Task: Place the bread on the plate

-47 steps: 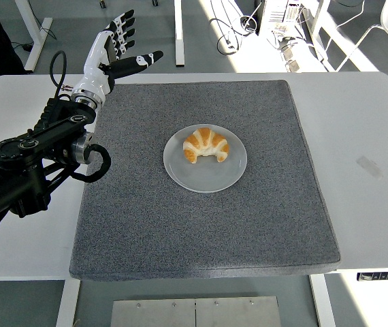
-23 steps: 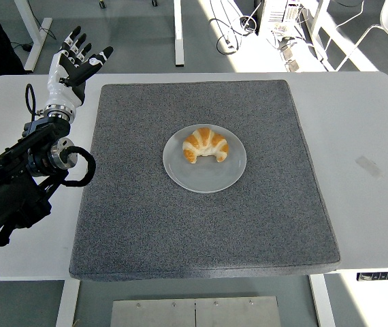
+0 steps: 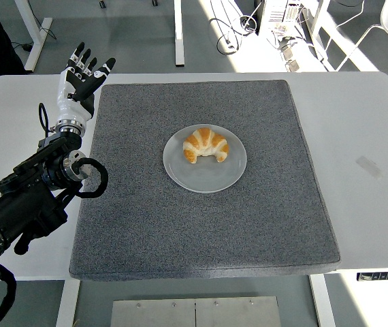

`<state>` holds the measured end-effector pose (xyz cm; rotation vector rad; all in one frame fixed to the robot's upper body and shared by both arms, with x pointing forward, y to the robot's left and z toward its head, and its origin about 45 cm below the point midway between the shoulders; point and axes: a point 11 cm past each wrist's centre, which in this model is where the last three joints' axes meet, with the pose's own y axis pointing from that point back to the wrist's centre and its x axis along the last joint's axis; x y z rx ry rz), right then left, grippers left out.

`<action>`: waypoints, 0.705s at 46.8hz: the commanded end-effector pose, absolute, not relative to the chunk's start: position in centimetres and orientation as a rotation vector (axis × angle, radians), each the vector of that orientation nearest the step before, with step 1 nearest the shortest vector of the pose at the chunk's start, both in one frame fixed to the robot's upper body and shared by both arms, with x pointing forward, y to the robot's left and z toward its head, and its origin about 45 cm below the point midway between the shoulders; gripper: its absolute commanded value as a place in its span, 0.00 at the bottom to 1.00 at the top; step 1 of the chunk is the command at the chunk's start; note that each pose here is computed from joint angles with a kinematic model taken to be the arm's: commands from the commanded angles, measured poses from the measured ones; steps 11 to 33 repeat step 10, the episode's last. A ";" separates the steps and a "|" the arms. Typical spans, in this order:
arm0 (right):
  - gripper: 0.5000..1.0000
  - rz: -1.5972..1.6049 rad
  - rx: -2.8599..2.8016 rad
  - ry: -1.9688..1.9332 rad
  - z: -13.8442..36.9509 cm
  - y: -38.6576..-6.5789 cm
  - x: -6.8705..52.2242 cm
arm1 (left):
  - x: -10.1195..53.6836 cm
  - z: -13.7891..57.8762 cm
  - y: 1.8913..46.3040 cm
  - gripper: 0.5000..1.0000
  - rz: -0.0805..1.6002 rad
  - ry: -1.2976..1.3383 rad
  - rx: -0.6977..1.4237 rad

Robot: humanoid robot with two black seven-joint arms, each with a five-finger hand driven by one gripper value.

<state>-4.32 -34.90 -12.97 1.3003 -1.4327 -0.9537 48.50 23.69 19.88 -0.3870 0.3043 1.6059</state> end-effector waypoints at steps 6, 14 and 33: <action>1.00 -0.957 1.304 -1.433 -13.0 -34.8 -4.3 | 48.5 19.9 23.6 0.81 1.605 0.303 -0.385; 1.00 -0.958 1.318 -1.436 -13.0 -34.5 -3.7 | 48.5 19.9 23.9 0.81 1.609 0.300 -0.387; 1.00 -0.958 1.318 -1.436 -13.0 -34.5 -3.7 | 48.5 19.9 23.9 0.81 1.609 0.300 -0.387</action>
